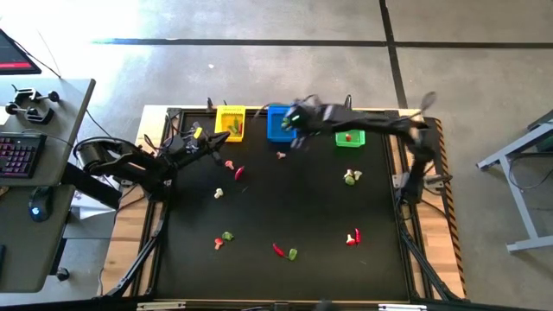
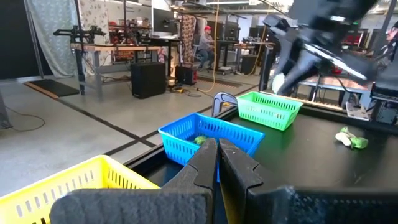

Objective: Sort produce into baskets
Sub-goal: Put the green mushroom into the green bin

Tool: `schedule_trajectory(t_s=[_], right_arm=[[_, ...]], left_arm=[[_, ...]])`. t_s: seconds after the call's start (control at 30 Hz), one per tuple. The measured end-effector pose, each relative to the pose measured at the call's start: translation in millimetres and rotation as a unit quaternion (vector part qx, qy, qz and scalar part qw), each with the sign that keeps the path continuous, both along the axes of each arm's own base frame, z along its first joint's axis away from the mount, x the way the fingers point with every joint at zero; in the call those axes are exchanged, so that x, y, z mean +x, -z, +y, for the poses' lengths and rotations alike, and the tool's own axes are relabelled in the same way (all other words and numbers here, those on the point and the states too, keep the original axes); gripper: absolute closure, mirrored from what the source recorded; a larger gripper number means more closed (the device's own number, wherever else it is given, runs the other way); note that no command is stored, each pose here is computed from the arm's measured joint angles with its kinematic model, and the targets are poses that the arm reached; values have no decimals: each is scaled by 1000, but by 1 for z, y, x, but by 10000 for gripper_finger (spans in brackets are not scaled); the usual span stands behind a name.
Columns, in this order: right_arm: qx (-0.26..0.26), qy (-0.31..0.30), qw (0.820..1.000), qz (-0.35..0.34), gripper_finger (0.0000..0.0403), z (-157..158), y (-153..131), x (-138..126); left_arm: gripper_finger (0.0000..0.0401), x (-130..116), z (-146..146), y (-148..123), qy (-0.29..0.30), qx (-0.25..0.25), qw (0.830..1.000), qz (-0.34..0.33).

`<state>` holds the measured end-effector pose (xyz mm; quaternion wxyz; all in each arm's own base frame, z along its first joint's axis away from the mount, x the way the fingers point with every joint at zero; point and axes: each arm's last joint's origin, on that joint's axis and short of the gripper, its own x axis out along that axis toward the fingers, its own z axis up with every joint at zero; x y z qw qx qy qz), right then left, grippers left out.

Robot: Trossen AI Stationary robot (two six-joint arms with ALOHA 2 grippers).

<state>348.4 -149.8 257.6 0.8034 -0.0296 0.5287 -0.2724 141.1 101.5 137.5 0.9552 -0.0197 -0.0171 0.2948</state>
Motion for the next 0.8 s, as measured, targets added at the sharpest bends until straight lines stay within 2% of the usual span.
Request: schedule_trajectory(t_s=[0.2,0.33,0.47,0.57,0.67,0.8], right_arm=[[38,173,984,-6,361,-32,20,-91],[57,244,968,-14,361,-44,47,-131],[95,264,959,-36,361,-53,72,-151],[101,287,952,-35,350,-55,87,-161],[87,296,951,-27,323,-55,90,-164],[70,298,952,-18,266,-56,88,-164]], left_arm=[[400,0,0,0,0,0,1000,0],[400,0,0,0,0,0,1000,-1],[400,0,0,-1,0,2,1000,-2],[400,0,0,-1,0,0,1000,-3],[400,0,0,0,0,0,1000,-3],[400,0,0,0,0,0,1000,-3]])
